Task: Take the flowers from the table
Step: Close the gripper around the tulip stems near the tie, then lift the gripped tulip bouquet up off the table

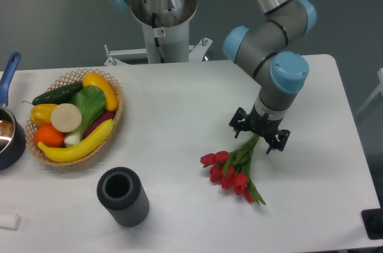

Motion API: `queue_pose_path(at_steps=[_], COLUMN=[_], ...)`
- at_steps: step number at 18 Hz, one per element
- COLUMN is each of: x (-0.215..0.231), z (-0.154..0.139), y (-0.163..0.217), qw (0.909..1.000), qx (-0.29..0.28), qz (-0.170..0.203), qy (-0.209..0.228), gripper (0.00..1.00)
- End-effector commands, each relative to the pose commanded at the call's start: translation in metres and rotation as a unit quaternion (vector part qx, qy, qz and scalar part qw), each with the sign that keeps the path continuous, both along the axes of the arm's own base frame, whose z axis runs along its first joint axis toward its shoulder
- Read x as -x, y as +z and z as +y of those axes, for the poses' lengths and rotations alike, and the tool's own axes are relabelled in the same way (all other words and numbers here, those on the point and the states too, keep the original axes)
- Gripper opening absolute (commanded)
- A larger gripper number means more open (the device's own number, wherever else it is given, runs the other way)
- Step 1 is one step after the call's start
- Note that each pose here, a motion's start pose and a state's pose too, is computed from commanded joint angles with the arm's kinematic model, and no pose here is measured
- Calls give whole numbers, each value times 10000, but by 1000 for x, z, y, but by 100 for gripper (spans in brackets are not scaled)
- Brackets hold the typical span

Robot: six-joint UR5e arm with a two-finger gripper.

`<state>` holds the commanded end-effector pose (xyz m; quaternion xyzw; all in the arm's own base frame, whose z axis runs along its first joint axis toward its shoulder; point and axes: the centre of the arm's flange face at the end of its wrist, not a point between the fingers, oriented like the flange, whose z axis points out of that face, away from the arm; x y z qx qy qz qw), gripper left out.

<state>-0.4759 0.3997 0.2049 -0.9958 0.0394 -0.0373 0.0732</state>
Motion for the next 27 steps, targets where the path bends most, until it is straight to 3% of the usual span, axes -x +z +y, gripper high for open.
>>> queue_pose_path(at_steps=[13, 15, 21, 27], x=[-2, -2, -2, -1], z=[4, 4, 4, 2], y=[-27, -28, -22, -12], qw=[10000, 10000, 9998, 9998], qx=[51, 34, 57, 25], qz=[36, 70, 144, 210], qy=[-62, -61, -84, -45], gripper=[100, 90, 40, 21])
